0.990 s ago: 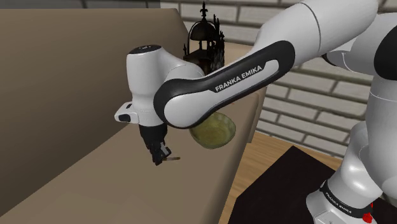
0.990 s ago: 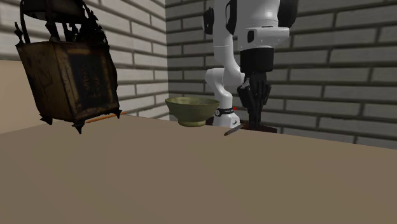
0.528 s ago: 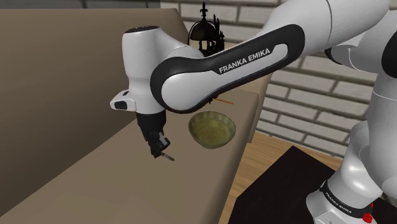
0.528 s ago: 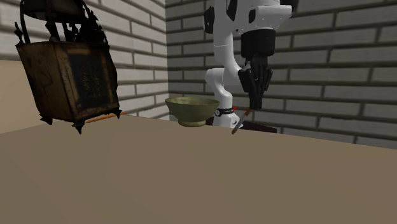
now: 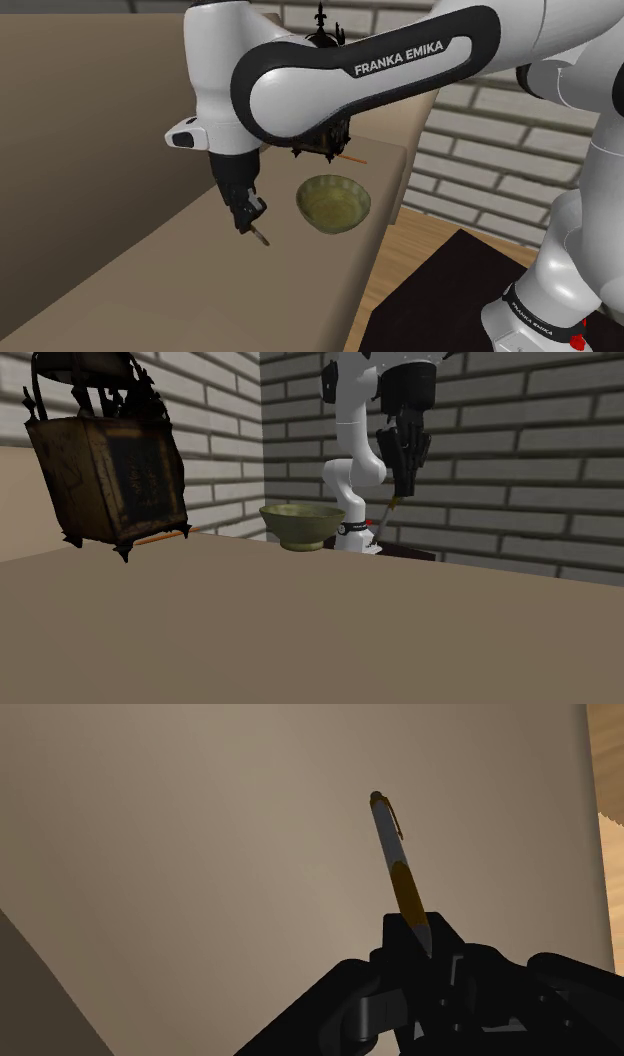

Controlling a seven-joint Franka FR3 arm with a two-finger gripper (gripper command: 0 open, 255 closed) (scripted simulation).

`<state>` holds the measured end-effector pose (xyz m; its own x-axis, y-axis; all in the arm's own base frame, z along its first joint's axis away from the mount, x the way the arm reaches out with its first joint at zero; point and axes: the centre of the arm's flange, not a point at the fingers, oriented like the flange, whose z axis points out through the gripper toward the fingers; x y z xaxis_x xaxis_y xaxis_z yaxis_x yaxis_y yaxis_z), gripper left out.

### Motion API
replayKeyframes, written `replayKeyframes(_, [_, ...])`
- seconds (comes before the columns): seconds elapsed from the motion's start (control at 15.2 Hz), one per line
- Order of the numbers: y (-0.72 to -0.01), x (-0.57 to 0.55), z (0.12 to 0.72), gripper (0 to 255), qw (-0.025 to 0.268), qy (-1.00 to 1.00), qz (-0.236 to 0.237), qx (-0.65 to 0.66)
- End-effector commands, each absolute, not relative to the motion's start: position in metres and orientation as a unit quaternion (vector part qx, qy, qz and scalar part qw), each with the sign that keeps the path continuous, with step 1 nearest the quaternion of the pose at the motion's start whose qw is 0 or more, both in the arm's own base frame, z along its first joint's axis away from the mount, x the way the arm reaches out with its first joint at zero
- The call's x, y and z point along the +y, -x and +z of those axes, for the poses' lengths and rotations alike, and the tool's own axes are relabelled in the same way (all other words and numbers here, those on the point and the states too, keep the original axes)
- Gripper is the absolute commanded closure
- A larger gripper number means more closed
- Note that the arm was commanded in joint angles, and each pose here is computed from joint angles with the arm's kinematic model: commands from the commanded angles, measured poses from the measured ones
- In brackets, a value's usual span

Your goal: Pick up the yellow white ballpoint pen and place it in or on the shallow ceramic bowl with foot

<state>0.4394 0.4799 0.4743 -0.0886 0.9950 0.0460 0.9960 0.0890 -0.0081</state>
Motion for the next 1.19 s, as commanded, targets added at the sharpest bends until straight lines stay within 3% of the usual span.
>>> replayKeyframes(0.0, [-0.441, 0.481, 0.485, 255, 0.02, 0.675, -0.012, -0.738])
replayKeyframes(1.12, [-0.442, 0.296, 0.508, 255, 0.02, 0.675, -0.012, -0.738])
